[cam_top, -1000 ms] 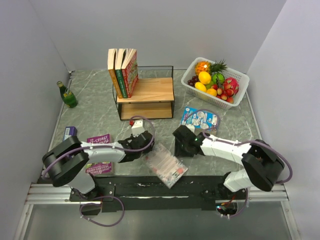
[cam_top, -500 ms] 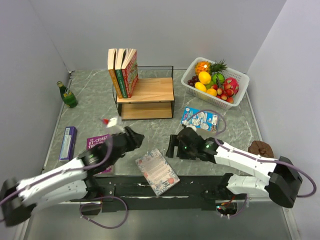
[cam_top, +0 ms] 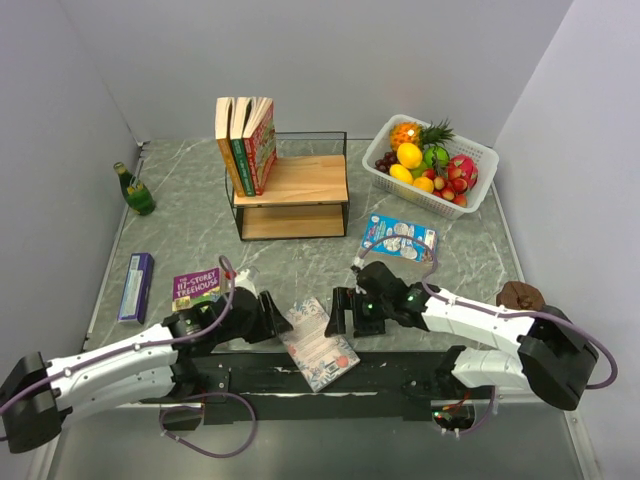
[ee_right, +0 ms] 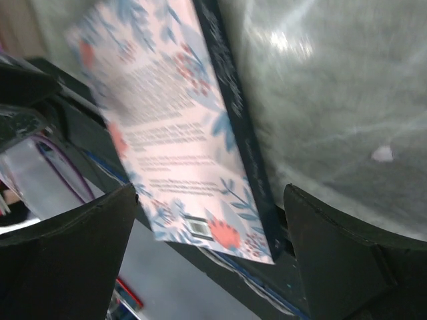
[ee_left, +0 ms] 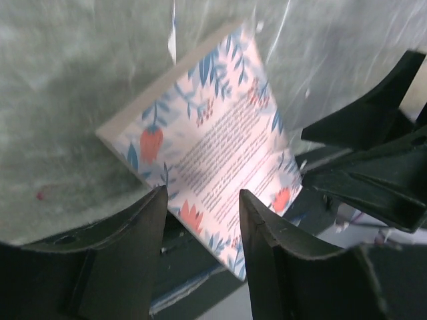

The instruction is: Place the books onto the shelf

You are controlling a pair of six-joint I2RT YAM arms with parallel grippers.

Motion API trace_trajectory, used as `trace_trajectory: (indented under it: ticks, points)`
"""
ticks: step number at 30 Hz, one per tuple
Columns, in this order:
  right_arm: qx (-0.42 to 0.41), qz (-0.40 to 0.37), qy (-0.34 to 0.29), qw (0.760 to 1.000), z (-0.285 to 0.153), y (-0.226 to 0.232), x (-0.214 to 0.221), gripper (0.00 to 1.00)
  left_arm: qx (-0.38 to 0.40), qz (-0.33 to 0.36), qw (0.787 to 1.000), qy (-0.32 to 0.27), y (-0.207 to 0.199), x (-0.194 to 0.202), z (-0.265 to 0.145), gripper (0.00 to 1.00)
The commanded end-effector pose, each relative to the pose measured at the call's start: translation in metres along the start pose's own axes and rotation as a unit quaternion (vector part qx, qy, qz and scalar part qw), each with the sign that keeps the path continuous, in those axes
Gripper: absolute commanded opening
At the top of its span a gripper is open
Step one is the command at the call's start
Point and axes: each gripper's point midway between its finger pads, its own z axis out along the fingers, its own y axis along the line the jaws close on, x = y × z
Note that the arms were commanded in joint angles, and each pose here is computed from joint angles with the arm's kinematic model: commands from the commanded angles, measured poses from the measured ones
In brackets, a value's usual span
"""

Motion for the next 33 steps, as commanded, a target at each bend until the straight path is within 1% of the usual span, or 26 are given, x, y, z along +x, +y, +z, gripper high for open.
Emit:
trace_trajectory:
  ticks: [1,4,5,6,8,11,14,15,16,17,18,22,23,26,29,32,33]
  points:
    - [-0.004,-0.013,0.004,1.000,0.005,-0.003,0.006,0.98,0.032,-0.022,0.993,0.110,-0.007,0.042,-0.004,0.54]
    - [-0.001,-0.019,0.008,1.000,0.010,-0.004,0.005,0.98,0.056,-0.047,0.989,0.131,-0.010,0.052,-0.011,0.66]
    - [-0.002,-0.017,0.012,1.000,0.012,-0.004,0.006,0.98,0.063,-0.054,0.987,0.137,-0.011,0.054,-0.015,0.86]
    - [0.000,-0.014,0.018,1.000,0.014,-0.006,0.008,0.98,0.061,-0.067,0.986,0.143,-0.008,0.057,-0.017,0.93]
    - [-0.002,-0.002,0.023,1.000,0.017,-0.006,0.010,0.95,0.068,-0.081,0.985,0.135,-0.010,0.054,-0.026,0.95]
    - [-0.007,0.014,0.027,1.000,0.019,-0.005,0.014,0.92,0.054,-0.102,0.984,0.133,-0.004,0.054,-0.035,0.95]
    - [-0.019,0.025,0.031,0.999,0.021,0.000,0.015,0.89,0.057,-0.114,0.981,0.144,-0.001,0.060,-0.032,0.93]
    - [-0.025,0.029,0.034,0.999,0.021,0.002,0.016,0.85,0.055,-0.116,0.980,0.153,0.003,0.065,-0.028,0.92]
    - [-0.026,0.038,0.037,0.998,0.022,0.003,0.017,0.83,0.041,-0.114,0.980,0.157,0.007,0.068,-0.023,0.90]
    - [-0.032,0.041,0.040,0.998,0.022,0.006,0.018,0.81,0.031,-0.110,0.981,0.158,0.009,0.068,-0.020,0.89]
    - [-0.034,0.043,0.043,0.998,0.022,0.007,0.019,0.77,0.004,-0.102,0.983,0.153,0.015,0.067,-0.015,0.89]
    - [-0.052,0.053,0.064,0.995,0.024,0.017,0.029,0.72,-0.044,-0.080,0.984,0.150,0.023,0.071,-0.009,0.90]
    - [-0.055,0.052,0.072,0.994,0.025,0.020,0.034,0.72,-0.039,-0.081,0.985,0.150,0.020,0.072,-0.008,0.90]
    - [-0.072,0.050,0.083,0.993,0.026,0.030,0.040,0.72,-0.050,-0.088,0.981,0.164,0.028,0.084,-0.001,0.90]
    - [-0.080,0.043,0.093,0.992,0.027,0.038,0.046,0.69,-0.047,-0.094,0.979,0.173,0.032,0.092,0.008,0.90]
    - [-0.089,0.041,0.105,0.990,0.028,0.043,0.053,0.62,-0.040,-0.096,0.979,0.173,0.033,0.095,0.012,0.89]
    - [-0.097,0.037,0.105,0.989,0.028,0.046,0.053,0.58,-0.036,-0.094,0.980,0.171,0.034,0.095,0.012,0.89]
